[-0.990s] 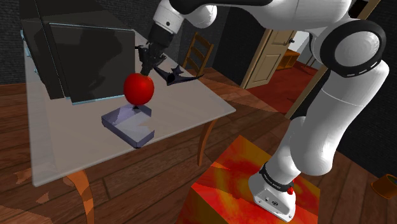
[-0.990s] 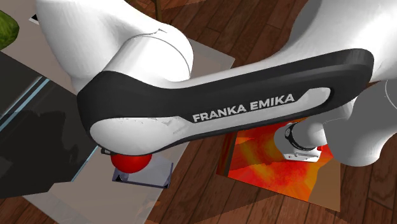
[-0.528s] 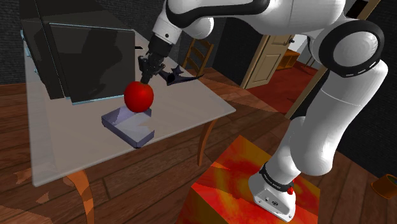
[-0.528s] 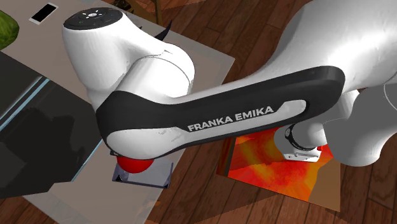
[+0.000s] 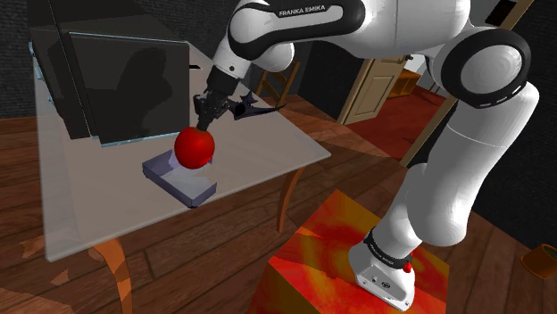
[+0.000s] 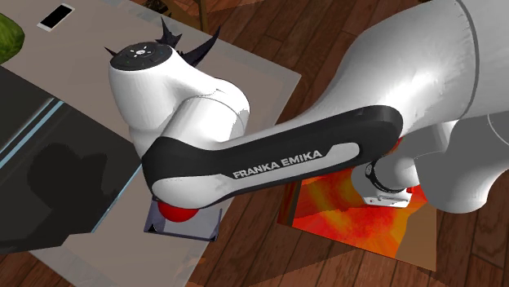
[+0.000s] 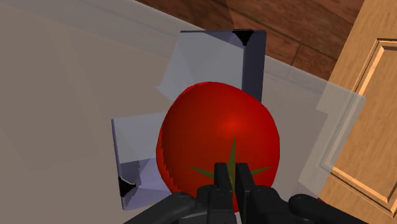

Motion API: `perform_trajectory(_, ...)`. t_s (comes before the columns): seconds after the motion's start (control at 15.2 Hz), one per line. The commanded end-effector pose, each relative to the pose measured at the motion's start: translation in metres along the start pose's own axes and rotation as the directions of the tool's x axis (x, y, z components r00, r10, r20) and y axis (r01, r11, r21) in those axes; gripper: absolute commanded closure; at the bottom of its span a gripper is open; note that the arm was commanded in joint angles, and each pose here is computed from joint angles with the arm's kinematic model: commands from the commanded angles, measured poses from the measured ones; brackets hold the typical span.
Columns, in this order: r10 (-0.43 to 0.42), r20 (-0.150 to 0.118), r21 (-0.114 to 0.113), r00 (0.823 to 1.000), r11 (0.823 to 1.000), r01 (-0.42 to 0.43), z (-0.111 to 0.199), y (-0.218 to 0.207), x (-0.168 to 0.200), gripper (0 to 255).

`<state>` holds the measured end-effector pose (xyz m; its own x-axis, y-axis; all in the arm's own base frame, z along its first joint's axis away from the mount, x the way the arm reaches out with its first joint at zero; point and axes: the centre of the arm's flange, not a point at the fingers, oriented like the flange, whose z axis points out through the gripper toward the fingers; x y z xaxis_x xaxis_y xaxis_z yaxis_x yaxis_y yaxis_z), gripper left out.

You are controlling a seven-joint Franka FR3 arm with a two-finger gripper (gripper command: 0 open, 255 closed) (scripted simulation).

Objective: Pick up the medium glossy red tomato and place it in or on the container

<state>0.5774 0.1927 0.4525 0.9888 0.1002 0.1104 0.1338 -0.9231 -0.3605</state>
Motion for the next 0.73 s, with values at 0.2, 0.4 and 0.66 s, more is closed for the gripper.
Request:
perform_trajectory(0.2, 0.000, -0.001, 0.000, 1.000, 1.000, 0.000, 0.0119, 0.0047, -0.0015, 255)
perform_trajectory(0.4, 0.000, -0.001, 0.000, 1.000, 1.000, 0.000, 0.0120, 0.0047, -0.0015, 255)
perform_trajectory(0.66, 0.000, -0.001, 0.000, 1.000, 1.000, 0.000, 0.0119, 0.0047, -0.0015, 0)
